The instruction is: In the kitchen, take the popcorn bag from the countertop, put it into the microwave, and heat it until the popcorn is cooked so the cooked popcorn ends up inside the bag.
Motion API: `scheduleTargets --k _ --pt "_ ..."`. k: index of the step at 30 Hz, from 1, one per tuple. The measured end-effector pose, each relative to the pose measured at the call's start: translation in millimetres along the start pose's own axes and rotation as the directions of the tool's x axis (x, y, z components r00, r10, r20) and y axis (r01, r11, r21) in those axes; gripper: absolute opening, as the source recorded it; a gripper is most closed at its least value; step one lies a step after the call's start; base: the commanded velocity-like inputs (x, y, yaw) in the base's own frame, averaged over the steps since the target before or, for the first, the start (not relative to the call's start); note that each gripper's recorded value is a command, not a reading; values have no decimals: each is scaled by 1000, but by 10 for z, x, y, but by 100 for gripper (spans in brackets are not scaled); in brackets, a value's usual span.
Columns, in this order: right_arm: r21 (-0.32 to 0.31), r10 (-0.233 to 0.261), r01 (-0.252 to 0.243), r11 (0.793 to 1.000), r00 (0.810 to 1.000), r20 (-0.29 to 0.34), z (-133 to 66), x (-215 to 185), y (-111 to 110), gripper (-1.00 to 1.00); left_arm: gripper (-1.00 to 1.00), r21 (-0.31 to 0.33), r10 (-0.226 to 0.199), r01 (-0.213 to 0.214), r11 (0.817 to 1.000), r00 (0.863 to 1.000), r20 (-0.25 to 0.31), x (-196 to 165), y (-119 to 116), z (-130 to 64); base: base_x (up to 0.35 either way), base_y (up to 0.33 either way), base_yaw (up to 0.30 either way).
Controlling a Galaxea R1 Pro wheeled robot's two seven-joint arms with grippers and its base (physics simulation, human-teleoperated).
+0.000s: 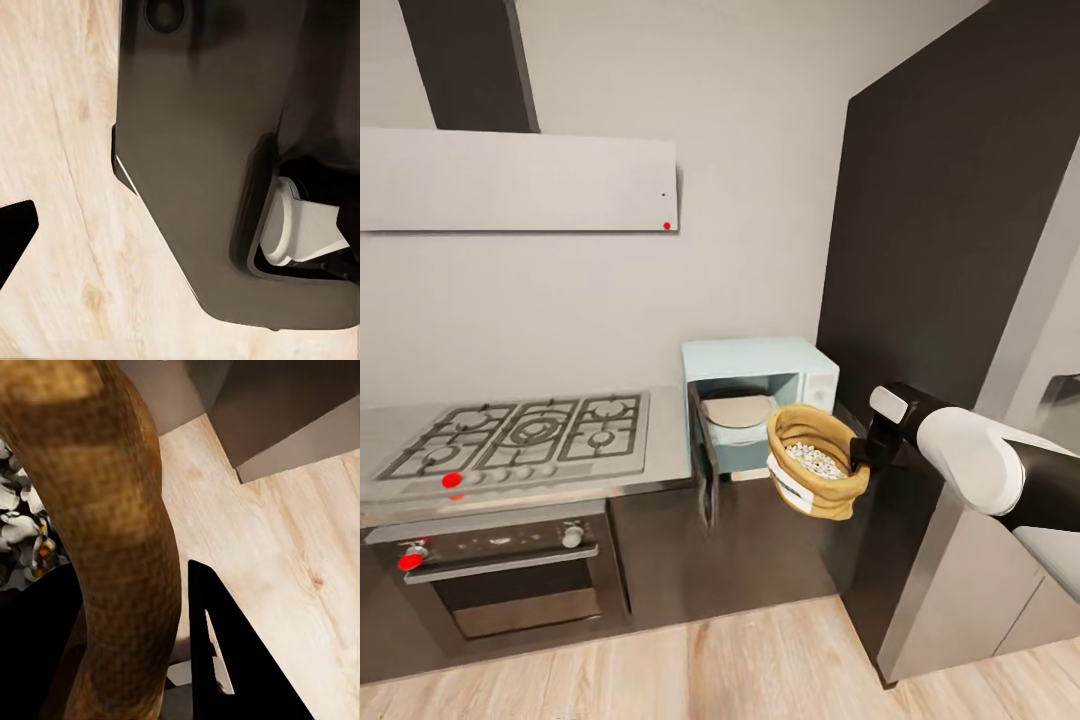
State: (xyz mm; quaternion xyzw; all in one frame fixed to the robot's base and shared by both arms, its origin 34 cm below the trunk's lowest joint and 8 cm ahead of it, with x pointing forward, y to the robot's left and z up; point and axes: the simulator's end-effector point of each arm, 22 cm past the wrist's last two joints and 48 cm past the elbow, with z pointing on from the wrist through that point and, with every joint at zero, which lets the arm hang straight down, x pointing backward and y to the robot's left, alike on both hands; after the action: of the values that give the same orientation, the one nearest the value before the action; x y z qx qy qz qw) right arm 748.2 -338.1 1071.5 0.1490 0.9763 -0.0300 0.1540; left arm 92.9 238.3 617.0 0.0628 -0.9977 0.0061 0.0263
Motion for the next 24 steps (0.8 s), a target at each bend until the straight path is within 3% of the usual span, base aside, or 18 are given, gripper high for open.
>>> scheduleTargets --k 11,24 --pt "0 0 0 1000 1000 0 -2 1 1 -100 100 0 0 0 1000 1000 0 2 0 0 132 -238 251" --pt "0 0 0 1000 1000 0 1 0 1 -100 100 0 0 0 1000 1000 -1 1 0 0 6 -81 245"
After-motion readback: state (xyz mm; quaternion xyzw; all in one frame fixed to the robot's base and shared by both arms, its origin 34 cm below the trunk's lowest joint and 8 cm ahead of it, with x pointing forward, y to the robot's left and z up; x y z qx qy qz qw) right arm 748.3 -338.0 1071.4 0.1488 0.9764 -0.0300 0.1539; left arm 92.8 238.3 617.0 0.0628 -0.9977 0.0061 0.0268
